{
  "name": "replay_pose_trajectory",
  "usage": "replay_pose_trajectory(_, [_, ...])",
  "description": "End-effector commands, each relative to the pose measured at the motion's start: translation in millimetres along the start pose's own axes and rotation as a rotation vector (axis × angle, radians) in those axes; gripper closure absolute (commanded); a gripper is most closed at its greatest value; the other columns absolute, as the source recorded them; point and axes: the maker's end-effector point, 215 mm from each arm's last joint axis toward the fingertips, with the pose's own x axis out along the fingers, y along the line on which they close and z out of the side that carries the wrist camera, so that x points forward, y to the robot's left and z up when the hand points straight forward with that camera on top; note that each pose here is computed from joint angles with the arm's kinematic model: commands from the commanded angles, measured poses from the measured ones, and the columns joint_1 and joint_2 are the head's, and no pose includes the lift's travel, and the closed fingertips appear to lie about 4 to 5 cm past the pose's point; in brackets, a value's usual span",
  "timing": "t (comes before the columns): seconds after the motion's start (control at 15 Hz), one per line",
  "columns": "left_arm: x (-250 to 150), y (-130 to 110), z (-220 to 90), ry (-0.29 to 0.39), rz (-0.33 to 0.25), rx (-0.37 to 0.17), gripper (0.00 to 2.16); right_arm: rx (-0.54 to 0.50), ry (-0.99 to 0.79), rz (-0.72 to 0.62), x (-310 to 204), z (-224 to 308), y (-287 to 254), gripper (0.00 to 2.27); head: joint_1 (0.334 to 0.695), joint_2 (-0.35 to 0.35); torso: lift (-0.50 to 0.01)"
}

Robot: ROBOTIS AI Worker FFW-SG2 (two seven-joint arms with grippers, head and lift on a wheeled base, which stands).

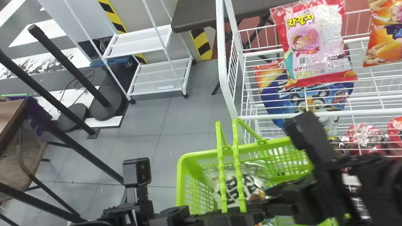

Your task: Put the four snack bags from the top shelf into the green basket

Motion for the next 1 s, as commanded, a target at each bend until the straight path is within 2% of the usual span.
replay_pose_trajectory(0.0, [-0.4, -2.0, -0.3, 0.000, -0.009, -0.001, 2.15, 0.040, -0.033, -0.060, -45.5, 0.9, -30.1, 0.06, 0.695, 0.350, 0.000])
replay_pose_trajectory(0.2, [-1.6, -2.0, 0.3, 0.000, -0.007, 0.000, 2.15, 0.121, -0.174, -0.160, -108.4, 22.9, -84.4, 0.06, 0.695, 0.350, 0.000])
replay_pose_trajectory(0.4, [-1.0, -2.7, 0.6, -0.003, -0.011, 0.000, 2.15, 0.143, -0.347, -0.294, -153.0, 74.6, -156.5, 0.06, 0.695, 0.225, 0.000])
replay_pose_trajectory(0.47, [-1.0, -2.7, 0.6, -0.003, -0.011, 0.000, 2.15, 0.141, -0.378, -0.329, -157.7, 88.8, -175.9, 0.06, 0.695, 0.183, 0.000])
replay_pose_trajectory(0.53, [-1.0, -2.7, 0.6, -0.003, -0.011, 0.000, 2.15, 0.138, -0.407, -0.369, -160.9, 103.1, -196.2, 0.06, 0.695, 0.106, 0.000])
replay_pose_trajectory(0.6, [-0.8, -2.7, 0.0, -0.004, -0.011, -0.002, 2.15, 0.139, -0.426, -0.384, -159.8, 113.3, -209.9, 0.06, 0.695, 0.080, 0.000])
replay_pose_trajectory(0.8, [-2.1, -2.7, -0.2, -0.008, -0.009, -0.003, 2.15, 0.109, -0.507, -0.429, -153.5, 156.3, -250.2, 0.07, 0.695, 0.033, 0.000])
replay_pose_trajectory(0.93, [-1.2, -2.9, -1.4, -0.007, -0.012, -0.006, 2.15, 0.085, -0.580, -0.448, -151.5, 189.8, -271.8, 0.07, 0.695, 0.025, 0.000])
